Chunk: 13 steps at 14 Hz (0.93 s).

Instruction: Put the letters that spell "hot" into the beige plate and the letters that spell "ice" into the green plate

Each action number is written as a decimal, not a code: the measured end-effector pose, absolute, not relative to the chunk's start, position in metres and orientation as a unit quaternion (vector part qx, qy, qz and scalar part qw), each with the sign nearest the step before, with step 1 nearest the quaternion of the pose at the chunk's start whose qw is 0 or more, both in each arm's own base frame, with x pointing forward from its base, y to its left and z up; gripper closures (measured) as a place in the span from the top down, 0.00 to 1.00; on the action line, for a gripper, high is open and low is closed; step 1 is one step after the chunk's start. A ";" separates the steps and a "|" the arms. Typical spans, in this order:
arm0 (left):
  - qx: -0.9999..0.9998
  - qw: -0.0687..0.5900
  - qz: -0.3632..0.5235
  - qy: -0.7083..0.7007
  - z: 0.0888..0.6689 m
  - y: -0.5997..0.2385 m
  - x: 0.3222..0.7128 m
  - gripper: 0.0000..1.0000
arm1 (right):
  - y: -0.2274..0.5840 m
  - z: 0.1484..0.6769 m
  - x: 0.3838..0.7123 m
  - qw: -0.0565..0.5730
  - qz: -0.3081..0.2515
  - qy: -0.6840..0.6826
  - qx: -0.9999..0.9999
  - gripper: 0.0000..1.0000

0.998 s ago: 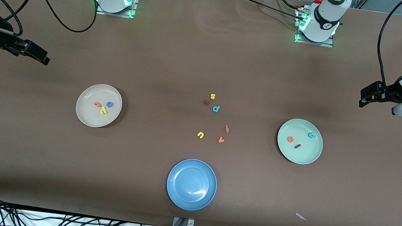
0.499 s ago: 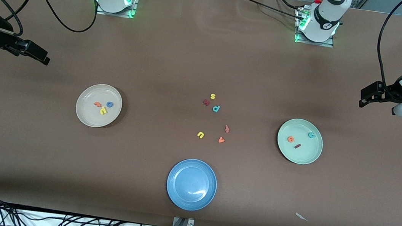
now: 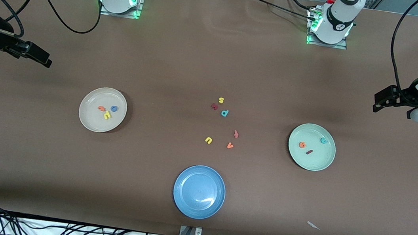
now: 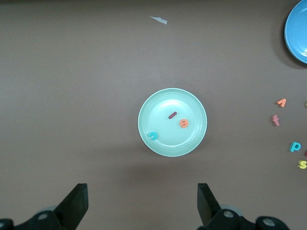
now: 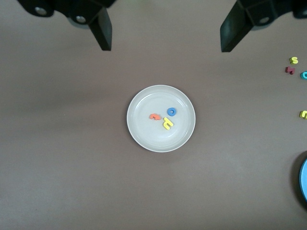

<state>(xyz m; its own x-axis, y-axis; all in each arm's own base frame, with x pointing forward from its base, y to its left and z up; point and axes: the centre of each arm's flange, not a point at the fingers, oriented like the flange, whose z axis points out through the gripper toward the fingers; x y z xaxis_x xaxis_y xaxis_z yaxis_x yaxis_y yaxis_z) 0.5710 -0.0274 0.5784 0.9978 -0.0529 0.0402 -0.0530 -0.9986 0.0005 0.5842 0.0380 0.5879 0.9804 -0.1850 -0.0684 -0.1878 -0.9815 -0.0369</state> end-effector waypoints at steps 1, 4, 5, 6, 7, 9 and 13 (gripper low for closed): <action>0.999 0.001 0.020 -0.028 0.578 -0.029 0.571 1.00 | 0.038 0.588 0.584 0.022 0.032 0.094 -0.995 1.00; 0.999 0.001 0.019 -0.030 0.578 -0.032 0.571 1.00 | 0.038 0.588 0.584 0.022 0.032 0.094 -0.995 1.00; 0.999 0.001 0.018 -0.029 0.578 -0.032 0.571 1.00 | 0.038 0.588 0.584 0.022 0.032 0.094 -0.995 1.00; 0.999 0.001 0.016 -0.029 0.577 -0.032 0.570 1.00 | 0.038 0.588 0.584 0.022 0.032 0.094 -0.995 1.00; 1.000 0.001 0.015 -0.026 0.577 -0.033 0.570 1.00 | 0.038 0.588 0.584 0.022 0.032 0.094 -0.995 1.00; 1.000 0.001 0.014 -0.020 0.577 -0.035 0.570 1.00 | 0.038 0.588 0.584 0.022 0.032 0.094 -0.995 1.00; 1.000 0.001 0.014 -0.016 0.577 -0.036 0.570 1.00 | 0.038 0.588 0.584 0.022 0.032 0.094 -0.995 1.00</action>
